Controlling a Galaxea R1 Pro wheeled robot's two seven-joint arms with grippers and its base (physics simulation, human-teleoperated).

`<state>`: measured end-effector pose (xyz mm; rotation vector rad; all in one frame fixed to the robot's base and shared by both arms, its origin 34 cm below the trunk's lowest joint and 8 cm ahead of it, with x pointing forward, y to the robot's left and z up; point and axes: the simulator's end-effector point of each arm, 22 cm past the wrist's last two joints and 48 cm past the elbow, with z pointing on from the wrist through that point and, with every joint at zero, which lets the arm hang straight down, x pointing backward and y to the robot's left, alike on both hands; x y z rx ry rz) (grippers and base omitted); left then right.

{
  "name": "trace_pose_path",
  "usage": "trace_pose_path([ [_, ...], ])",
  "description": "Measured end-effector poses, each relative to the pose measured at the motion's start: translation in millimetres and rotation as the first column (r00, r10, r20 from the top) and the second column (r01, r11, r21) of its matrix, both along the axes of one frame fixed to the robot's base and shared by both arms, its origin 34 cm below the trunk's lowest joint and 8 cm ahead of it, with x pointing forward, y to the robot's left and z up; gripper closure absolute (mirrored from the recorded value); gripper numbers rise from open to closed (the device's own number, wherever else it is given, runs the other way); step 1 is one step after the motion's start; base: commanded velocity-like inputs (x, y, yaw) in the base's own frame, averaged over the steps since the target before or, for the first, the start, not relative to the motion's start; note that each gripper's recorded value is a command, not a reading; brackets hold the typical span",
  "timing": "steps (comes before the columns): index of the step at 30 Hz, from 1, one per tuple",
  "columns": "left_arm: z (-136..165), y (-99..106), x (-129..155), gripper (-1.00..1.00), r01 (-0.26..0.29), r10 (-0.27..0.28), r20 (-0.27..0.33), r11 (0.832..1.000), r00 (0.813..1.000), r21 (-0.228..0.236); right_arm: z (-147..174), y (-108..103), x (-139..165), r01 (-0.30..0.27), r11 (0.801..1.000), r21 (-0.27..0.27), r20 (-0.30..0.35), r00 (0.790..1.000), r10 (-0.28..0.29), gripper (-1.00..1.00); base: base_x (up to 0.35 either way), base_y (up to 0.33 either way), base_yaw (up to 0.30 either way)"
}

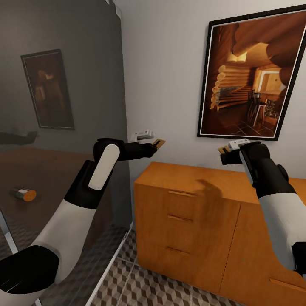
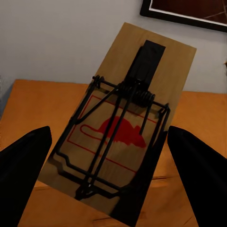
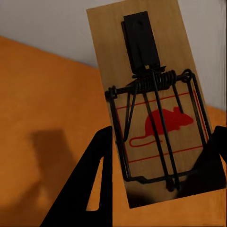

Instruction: Take the four mousetraps from the cabinet in the bathroom and place them on the bathroom floor. Make sure all four end up on the same floor surface, and ensure that at least two of them are either under or directly next to the same bathroom sink.

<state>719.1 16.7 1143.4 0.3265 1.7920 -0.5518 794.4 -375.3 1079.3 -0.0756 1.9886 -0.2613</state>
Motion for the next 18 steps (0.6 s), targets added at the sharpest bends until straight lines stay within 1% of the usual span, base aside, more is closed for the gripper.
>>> trace_pose_path([
  [3,0.2,-0.3,-0.1,1.00,0.001,-0.001,0.001,1.000,1.000,-0.001,2.7,-10.3,-2.1,0.015,1.000,-0.007,0.005,1.000,-0.014,1.00,-0.108,-0.101,0.000],
  [6,-0.1,-0.9,-0.4,1.00,0.003,-0.003,0.000,1.000,1.000,0.000,3.8,-13.4,-2.8,0.018,1.000,-0.008,0.007,1.000,-0.018,1.00,-0.188,-0.174,0.000],
  [18,0.0,-0.5,-0.4,1.00,0.003,-0.003,0.001,1.000,1.000,0.001,4.6,-14.1,-3.1,0.018,1.000,-0.009,0.009,1.000,-0.018,1.00,-0.247,-0.220,0.000],
])
